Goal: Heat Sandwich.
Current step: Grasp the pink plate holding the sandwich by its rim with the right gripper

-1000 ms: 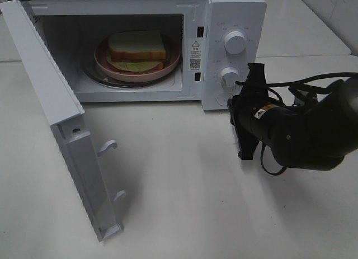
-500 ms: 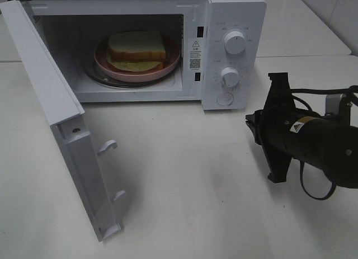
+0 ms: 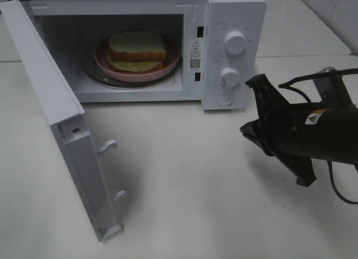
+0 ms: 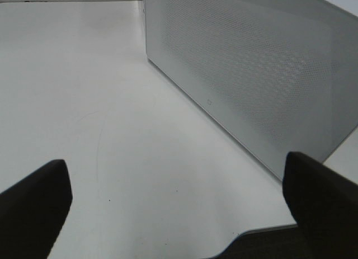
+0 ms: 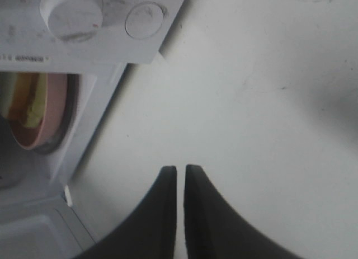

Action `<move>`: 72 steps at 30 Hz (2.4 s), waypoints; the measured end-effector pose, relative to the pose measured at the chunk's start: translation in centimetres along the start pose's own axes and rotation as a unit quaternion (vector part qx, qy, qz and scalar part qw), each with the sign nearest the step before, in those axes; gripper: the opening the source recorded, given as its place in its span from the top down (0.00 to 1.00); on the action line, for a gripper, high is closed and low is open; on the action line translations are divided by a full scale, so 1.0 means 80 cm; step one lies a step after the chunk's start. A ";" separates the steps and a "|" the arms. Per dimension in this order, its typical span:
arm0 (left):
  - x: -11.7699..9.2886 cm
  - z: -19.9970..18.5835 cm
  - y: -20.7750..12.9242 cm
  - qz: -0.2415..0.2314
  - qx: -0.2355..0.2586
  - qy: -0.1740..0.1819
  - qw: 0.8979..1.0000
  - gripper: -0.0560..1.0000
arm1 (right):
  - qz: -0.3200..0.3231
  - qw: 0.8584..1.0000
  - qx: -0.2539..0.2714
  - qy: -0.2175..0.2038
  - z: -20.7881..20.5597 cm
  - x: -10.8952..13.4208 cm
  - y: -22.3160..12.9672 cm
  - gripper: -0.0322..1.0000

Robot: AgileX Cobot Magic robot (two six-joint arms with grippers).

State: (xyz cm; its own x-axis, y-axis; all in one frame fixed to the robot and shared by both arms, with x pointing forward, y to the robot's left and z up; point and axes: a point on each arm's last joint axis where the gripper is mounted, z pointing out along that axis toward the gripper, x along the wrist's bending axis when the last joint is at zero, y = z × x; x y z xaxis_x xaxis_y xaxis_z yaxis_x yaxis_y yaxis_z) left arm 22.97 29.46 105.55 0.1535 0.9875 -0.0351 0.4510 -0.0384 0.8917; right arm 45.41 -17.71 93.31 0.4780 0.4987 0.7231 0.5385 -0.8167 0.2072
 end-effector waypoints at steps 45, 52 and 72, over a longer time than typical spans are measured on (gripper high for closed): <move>0.000 0.000 0.000 0.000 0.000 0.000 1.000 0.04 | -0.811 0.420 0.406 0.008 -0.064 0.078 -0.011 0.83; 0.000 0.000 0.000 0.000 0.000 0.000 1.000 0.04 | -0.876 0.264 0.402 0.032 -0.063 0.074 -0.001 0.81; 0.000 0.000 0.000 0.000 0.000 0.000 1.000 0.04 | -0.893 0.306 0.327 -0.039 -0.051 0.082 0.015 0.04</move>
State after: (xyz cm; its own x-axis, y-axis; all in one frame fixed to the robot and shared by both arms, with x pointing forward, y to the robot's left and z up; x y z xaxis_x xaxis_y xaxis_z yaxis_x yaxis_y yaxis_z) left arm 22.97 29.46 105.55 0.1535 0.9875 -0.0351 0.4510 -0.0384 0.8917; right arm 46.38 -16.55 100.98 -0.9831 0.0054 -0.1830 -0.0003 0.9995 0.0310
